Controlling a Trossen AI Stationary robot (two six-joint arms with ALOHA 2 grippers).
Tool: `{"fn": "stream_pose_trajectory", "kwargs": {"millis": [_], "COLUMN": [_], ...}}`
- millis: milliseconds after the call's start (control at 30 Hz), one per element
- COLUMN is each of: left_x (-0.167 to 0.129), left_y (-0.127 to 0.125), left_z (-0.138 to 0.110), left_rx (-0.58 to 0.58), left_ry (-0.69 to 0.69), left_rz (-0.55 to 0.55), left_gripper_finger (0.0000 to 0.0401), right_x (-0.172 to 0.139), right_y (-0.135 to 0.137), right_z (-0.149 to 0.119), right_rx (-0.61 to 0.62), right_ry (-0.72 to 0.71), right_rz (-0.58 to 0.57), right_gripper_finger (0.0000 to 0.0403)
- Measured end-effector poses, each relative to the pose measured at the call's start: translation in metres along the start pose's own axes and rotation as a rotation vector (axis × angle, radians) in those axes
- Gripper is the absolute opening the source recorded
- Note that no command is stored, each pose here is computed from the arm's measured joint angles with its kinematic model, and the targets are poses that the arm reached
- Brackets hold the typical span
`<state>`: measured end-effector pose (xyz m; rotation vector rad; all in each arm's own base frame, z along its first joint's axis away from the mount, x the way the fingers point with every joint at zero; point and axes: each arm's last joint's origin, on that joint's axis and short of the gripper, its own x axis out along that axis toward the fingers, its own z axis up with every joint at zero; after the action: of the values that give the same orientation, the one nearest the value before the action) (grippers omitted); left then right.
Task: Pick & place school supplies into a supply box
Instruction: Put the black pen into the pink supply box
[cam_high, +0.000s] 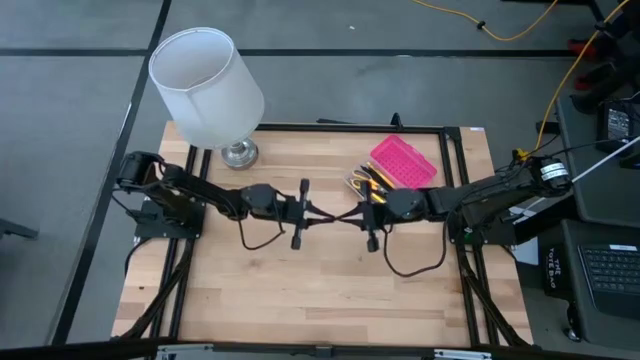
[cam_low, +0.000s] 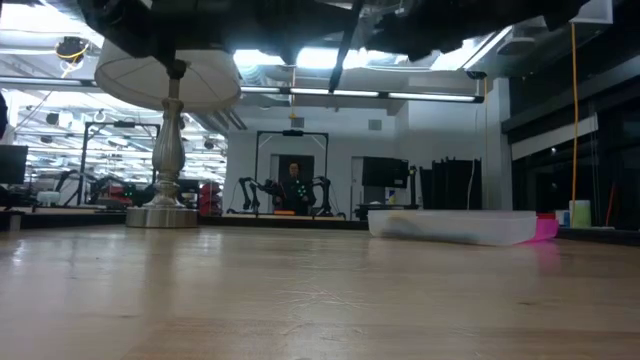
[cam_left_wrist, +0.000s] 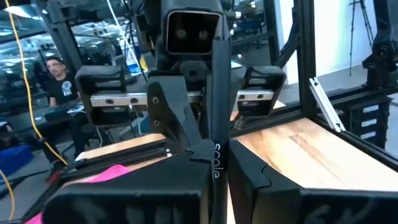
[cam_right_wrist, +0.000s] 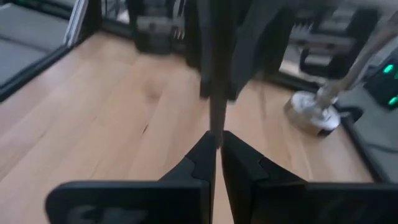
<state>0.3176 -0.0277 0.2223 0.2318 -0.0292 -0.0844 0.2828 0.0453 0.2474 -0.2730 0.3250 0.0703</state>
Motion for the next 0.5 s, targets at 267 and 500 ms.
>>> {"fn": "stream_pose_trajectory", "kwargs": {"millis": [267,500], "left_x": [-0.001,-0.001], "left_y": [0.003,0.006], "left_z": [-0.002,-0.001], "left_rx": [0.022,0.09], "left_ry": [0.029,0.03], "left_rz": [0.035,0.053], "left_gripper_finger": [0.0014,0.0013], "right_x": [-0.008,-0.011], "right_y": [-0.01,-0.011], "right_z": [0.014,0.019], "right_rx": [-0.007,0.042], "right_ry": [-0.124,-0.158], "right_rz": [-0.054,-0.039], "right_gripper_finger": [0.0042,0.0099]}}
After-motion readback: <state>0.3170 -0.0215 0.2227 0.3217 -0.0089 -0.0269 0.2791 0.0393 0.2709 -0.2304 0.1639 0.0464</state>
